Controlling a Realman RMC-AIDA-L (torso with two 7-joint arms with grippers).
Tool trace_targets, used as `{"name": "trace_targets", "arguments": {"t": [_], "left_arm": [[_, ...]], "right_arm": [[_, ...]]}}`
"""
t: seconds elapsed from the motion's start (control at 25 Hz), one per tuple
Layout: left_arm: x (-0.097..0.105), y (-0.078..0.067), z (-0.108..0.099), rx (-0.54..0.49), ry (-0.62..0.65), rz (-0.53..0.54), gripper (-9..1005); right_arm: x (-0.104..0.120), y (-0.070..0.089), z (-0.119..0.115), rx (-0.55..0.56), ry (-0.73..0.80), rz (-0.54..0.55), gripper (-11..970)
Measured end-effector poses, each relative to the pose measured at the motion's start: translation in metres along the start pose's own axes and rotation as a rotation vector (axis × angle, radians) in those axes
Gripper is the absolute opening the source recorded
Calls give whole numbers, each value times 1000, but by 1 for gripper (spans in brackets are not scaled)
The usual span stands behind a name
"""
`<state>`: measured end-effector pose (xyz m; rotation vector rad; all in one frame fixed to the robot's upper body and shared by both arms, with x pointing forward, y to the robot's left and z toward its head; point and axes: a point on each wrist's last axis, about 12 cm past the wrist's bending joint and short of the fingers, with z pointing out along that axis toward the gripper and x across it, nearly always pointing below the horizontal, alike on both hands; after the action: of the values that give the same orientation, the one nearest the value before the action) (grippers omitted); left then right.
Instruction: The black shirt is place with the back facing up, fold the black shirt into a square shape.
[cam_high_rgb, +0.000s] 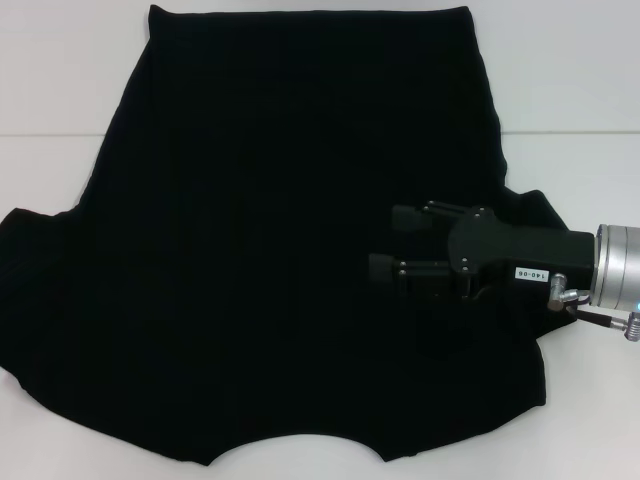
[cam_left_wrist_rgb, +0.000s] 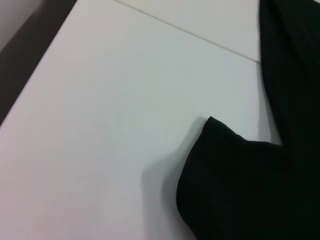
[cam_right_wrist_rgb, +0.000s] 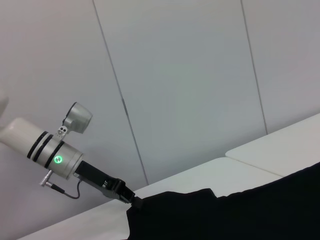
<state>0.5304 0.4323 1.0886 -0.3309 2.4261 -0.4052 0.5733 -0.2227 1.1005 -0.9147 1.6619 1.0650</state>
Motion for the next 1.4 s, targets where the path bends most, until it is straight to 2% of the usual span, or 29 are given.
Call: {"name": "trace_targets", "arguments": {"t": [0.68,1.2,1.4], "left_arm": [[-9,-12,6,39,-15,16,3],[-32,-50,22,141,-37,108,2],[-32,-51,24,148,-28,116,2]], "right_arm": [[1,0,-1,-1,0,1,916],[1,1,-1,-5,-2,-1,916],[4,2,-2,-3,-1,5,916]]}}
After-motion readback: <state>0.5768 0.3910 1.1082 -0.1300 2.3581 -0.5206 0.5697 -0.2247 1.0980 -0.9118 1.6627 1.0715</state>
